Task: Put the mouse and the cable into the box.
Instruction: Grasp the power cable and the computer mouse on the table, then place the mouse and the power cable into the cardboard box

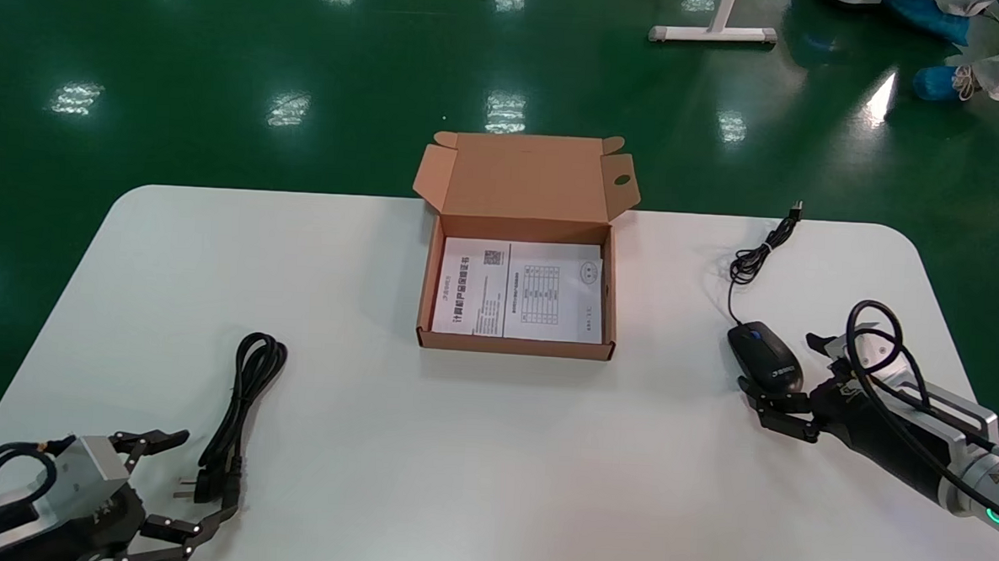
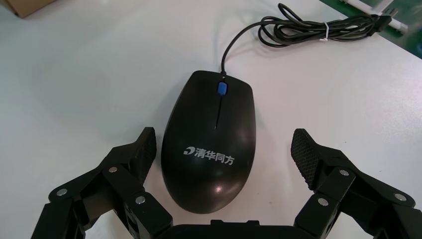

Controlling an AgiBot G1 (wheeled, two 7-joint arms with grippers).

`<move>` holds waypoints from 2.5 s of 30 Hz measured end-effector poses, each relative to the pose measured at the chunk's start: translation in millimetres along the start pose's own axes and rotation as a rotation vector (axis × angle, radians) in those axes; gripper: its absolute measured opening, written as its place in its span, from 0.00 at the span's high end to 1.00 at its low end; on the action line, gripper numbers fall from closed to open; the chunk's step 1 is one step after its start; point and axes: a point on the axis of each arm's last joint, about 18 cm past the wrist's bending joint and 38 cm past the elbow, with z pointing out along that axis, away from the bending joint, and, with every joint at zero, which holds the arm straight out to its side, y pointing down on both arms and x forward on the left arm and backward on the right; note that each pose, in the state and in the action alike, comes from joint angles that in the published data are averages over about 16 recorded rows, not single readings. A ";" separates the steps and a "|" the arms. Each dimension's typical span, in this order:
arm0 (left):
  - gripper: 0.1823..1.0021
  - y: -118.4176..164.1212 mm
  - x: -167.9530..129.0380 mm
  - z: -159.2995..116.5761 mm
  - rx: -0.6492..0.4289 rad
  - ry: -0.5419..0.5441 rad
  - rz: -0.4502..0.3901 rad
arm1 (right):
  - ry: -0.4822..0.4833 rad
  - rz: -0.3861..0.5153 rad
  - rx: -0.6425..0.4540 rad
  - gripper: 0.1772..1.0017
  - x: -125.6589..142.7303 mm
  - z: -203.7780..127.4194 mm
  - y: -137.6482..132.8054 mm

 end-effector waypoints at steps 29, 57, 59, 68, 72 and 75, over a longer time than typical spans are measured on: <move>0.00 -2.2 8.8 19.3 0.021 -0.009 -0.070 | 0.009 0.071 -0.018 0.01 -4.4 6.3 6.1; 0.24 -2.7 8.1 18.6 0.021 -0.009 -0.064 | 0.010 0.064 -0.014 0.39 -3.7 6.1 4.6; 0.29 -2.8 8.2 18.6 0.022 -0.009 -0.065 | 0.011 0.059 -0.012 0.43 -3.5 6.0 3.4; 0.51 -4.4 7.1 20.1 0.029 -0.017 -0.073 | 0.022 0.005 0.015 0.50 -0.6 6.0 -9.3; 0.60 -6.8 4.1 20.5 0.036 -0.030 -0.073 | 0.034 -0.021 0.035 0.51 2.5 6.2 -18.4; 0.63 -10.2 -0.4 20.3 0.045 -0.048 -0.066 | 0.048 -0.036 0.054 0.51 6.7 6.7 -26.9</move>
